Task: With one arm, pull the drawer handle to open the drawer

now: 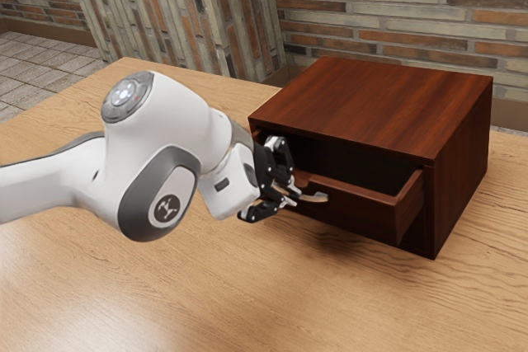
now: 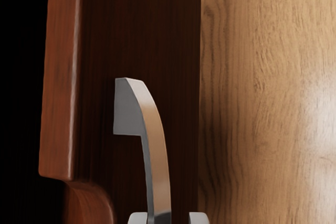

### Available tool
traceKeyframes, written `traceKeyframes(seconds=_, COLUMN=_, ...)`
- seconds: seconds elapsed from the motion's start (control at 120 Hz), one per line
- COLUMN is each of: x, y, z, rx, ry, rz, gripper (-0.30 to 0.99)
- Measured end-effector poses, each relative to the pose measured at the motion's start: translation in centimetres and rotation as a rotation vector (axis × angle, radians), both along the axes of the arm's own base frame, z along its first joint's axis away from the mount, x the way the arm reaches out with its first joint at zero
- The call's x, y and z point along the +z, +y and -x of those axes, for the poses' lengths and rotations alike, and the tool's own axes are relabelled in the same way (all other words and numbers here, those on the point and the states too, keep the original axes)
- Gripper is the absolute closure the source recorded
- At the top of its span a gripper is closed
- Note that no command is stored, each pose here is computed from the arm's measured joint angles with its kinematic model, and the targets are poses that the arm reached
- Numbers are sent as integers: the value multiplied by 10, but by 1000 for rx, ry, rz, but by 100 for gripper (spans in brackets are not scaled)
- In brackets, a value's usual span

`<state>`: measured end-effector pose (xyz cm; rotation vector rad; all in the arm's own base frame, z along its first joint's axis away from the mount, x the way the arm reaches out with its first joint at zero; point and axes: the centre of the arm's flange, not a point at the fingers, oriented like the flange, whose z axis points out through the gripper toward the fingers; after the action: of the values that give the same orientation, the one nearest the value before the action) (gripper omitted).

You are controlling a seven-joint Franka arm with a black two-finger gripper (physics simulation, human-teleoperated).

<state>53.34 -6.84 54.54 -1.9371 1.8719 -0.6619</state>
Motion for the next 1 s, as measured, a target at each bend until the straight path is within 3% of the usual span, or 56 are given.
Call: traceKeyframes(seconds=1.0, x=4, y=-5, z=50, rx=12, ry=-6, rz=-31, gripper=69)
